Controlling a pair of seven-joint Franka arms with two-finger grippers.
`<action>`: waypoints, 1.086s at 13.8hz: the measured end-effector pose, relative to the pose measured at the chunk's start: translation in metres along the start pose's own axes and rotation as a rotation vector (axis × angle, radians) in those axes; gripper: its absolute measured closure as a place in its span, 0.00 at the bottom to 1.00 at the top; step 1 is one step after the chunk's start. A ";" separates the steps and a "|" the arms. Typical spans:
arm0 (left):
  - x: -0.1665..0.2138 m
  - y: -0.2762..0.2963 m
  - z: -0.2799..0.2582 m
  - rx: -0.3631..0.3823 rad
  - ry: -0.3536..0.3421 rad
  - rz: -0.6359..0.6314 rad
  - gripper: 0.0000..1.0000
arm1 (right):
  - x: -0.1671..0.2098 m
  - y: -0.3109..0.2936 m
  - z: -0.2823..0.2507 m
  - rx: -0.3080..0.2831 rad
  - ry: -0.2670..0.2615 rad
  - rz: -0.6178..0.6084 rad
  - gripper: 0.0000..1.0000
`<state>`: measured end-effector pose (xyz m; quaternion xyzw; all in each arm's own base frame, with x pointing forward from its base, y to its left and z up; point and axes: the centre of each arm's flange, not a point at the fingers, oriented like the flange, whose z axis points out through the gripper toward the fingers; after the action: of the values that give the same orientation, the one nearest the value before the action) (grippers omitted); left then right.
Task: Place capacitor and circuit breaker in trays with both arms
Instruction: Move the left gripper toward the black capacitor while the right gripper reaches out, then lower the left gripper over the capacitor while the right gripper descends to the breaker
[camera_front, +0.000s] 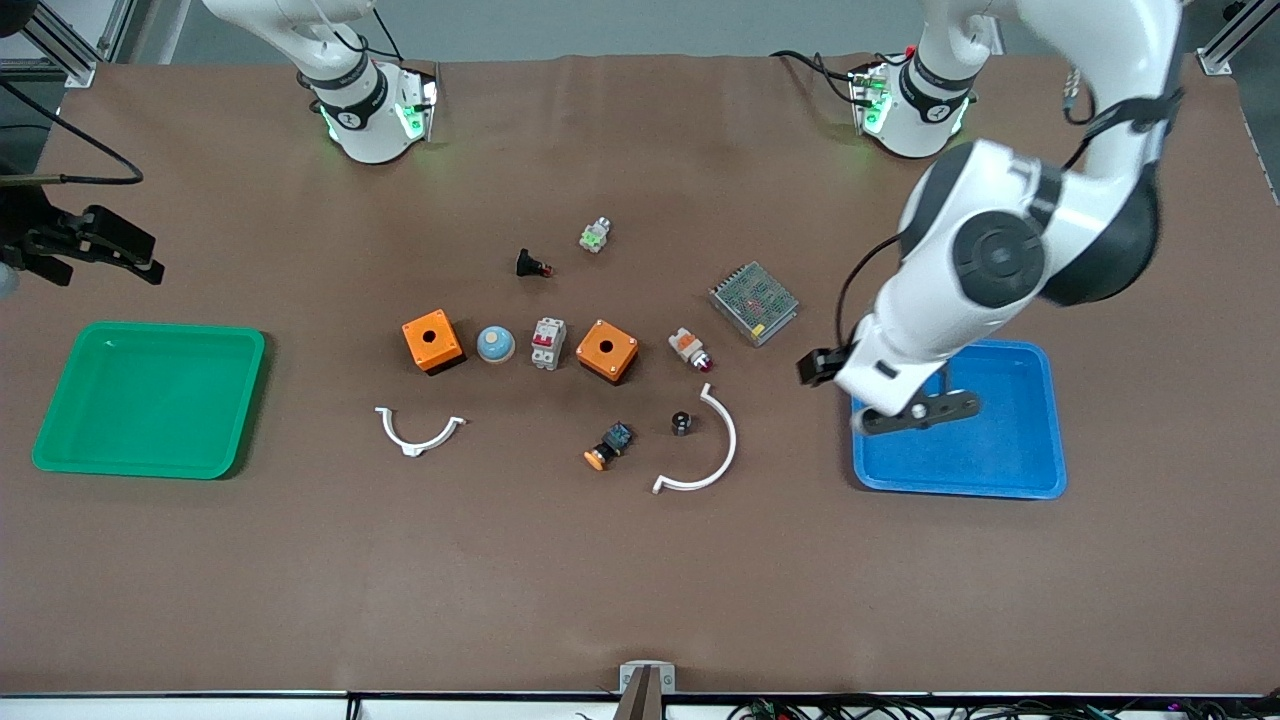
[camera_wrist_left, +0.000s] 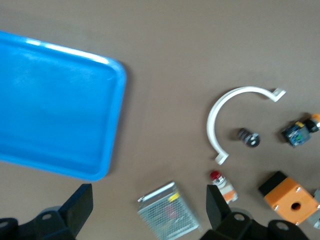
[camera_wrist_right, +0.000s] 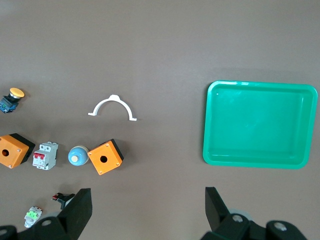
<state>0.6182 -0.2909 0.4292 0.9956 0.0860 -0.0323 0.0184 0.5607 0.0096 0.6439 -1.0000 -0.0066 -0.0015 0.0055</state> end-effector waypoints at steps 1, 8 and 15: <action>0.000 0.017 0.019 -0.016 0.014 -0.015 0.00 | 0.000 -0.015 0.002 0.003 -0.009 -0.026 0.00; -0.017 0.126 0.140 -0.135 0.074 -0.190 0.02 | -0.035 -0.228 0.097 -0.032 -0.101 -0.020 0.00; -0.040 0.150 0.201 -0.105 0.038 -0.196 0.35 | -0.082 -0.310 0.248 0.006 -0.031 0.059 0.00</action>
<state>0.5929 -0.4538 0.2362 0.9805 0.1850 -0.0108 0.0655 0.4749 0.3214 0.3995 -0.9996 0.0229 0.0142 0.0086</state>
